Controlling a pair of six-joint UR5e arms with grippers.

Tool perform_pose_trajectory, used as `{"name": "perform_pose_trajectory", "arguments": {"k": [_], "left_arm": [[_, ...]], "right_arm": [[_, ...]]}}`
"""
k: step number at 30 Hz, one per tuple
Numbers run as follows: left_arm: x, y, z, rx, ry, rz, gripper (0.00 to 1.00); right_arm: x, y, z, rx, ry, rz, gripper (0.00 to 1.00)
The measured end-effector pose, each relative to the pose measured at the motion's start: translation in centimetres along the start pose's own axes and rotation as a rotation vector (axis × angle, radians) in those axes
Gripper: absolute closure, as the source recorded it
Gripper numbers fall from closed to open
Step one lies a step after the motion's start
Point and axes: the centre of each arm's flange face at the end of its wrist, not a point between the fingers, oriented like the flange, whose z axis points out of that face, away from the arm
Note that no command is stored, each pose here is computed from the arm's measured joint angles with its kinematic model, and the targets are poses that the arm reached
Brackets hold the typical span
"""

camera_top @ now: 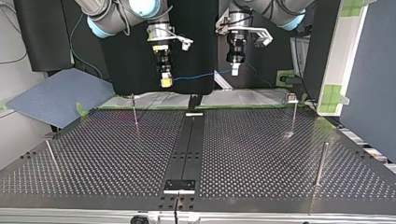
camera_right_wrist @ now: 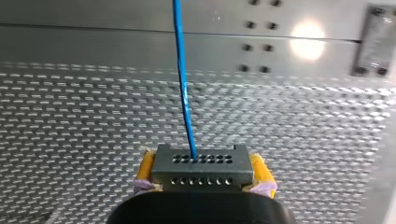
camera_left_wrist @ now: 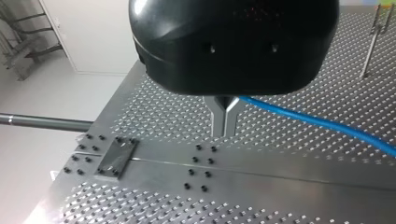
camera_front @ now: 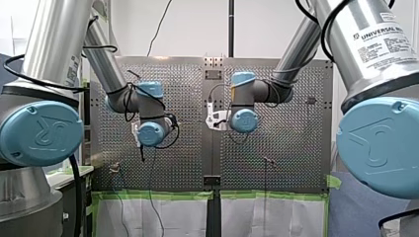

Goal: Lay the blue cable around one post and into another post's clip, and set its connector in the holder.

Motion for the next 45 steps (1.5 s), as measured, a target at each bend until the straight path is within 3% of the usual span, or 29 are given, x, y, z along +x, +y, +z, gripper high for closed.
{"name": "perform_pose_trajectory", "arguments": {"k": [10, 14, 21, 27, 34, 45], "left_arm": [[-4.0, 0.8, 3.6, -0.005, -0.053, -0.05, 1.0], [-6.0, 1.7, 5.1, -0.052, -0.085, -0.058, 1.0], [-9.4, 3.6, 7.0, -0.147, -0.141, -0.097, 1.0], [-12.4, 5.0, 8.4, -0.192, -0.191, -0.147, 1.0], [-15.3, 6.1, 8.7, -0.219, -0.224, -0.203, 1.0], [-21.1, 7.3, 9.6, -0.261, -0.306, -0.246, 1.0]], "right_arm": [[7.7, 0.0, 1.8, 0.037, 0.087, 0.003, 1.0], [11.2, -0.2, 2.2, 0.061, 0.126, 0.005, 1.0], [15.9, -0.2, 2.5, 0.073, 0.172, 0.004, 1.0], [17.1, -0.8, 3.5, 0.093, 0.175, -0.014, 1.0], [16.4, -2.3, 5.1, 0.118, 0.154, -0.065, 1.0], [17.2, -4.1, 7.3, 0.157, 0.17, -0.069, 1.0]]}}
